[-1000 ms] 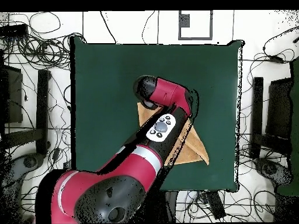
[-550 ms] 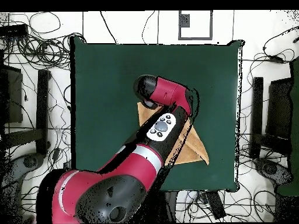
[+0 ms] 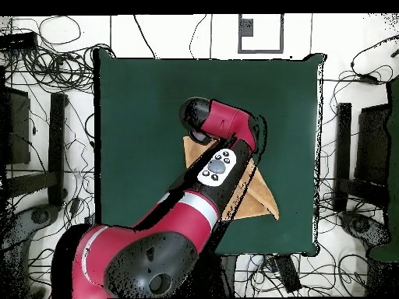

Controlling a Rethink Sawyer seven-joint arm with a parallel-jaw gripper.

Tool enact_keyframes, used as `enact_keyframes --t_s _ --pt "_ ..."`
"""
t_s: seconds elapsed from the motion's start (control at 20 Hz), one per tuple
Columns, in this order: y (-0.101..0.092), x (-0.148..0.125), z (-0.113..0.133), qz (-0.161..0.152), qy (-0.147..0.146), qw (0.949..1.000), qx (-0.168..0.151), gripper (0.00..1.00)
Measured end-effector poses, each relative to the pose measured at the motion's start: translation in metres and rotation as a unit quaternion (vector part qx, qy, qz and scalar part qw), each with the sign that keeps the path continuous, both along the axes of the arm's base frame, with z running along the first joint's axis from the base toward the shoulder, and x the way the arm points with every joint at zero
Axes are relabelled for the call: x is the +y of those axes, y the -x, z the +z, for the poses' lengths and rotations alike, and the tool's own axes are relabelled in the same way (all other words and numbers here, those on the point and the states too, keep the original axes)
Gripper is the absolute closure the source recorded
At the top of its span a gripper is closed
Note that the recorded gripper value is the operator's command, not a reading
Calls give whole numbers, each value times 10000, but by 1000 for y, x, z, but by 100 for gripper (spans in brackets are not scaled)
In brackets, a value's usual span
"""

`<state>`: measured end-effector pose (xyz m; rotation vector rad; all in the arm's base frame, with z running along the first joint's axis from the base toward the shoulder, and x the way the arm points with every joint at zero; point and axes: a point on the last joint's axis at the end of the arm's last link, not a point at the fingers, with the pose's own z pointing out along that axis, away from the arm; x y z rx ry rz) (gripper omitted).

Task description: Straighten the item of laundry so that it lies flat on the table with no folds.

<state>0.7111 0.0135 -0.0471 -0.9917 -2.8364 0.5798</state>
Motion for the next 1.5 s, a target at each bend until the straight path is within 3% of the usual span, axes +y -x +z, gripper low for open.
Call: enact_keyframes --t_s 1.1,1.5 --pt "-5 -12 1 -116 -87 9999 -59 0" --pt "-11 -24 3 -211 -173 9993 -246 0"
